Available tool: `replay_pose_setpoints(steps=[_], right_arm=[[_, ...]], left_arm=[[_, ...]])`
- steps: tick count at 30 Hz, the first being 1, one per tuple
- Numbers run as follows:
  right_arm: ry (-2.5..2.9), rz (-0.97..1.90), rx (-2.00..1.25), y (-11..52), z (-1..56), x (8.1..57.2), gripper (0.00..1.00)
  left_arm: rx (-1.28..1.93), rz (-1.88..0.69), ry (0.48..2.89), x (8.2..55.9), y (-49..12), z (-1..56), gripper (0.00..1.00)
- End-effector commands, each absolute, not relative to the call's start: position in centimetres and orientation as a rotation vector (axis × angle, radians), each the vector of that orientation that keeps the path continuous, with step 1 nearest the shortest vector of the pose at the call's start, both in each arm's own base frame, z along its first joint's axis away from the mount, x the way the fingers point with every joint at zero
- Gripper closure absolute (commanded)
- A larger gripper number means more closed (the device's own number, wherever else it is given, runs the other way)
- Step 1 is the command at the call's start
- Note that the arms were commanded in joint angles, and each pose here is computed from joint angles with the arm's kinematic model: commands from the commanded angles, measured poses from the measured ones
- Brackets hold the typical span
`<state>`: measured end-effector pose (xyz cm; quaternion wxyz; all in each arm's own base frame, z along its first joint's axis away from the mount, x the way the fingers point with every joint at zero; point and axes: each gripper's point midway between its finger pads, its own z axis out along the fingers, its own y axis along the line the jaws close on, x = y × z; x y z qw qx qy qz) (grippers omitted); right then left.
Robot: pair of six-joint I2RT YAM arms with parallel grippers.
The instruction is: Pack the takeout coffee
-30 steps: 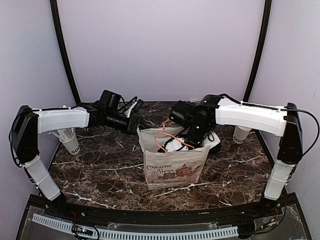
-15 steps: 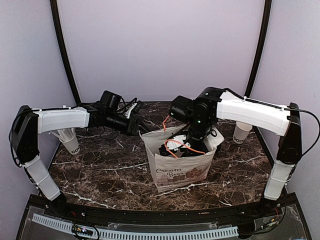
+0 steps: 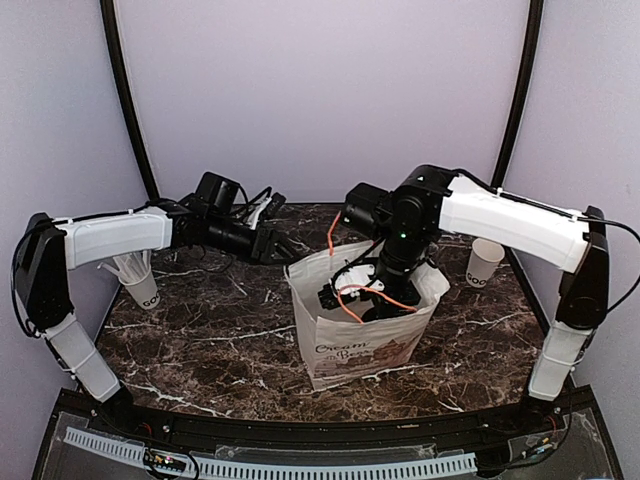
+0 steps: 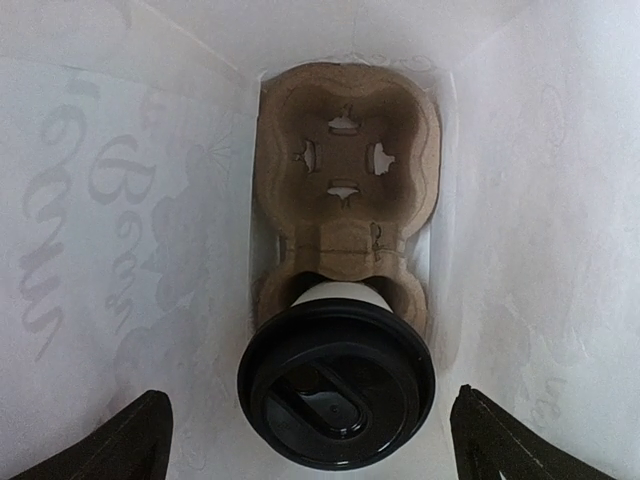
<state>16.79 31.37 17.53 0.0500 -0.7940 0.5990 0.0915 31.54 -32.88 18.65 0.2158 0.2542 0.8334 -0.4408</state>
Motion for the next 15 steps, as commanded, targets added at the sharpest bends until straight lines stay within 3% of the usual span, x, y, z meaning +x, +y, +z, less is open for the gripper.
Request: replay_pose_setpoints(steps=[1, 15], right_arm=[[1.719, 0.34, -2.383, 31.7, 21.4, 15.9, 0.01], [1.628, 0.277, -2.282, 32.4, 25.6, 17.2, 0.01]], left_arm=[[0.772, -1.182, 2.175, 30.9, -32.5, 24.5, 0.49], [0.897, -1.225, 1.953, 27.4, -33.1, 32.1, 0.48]])
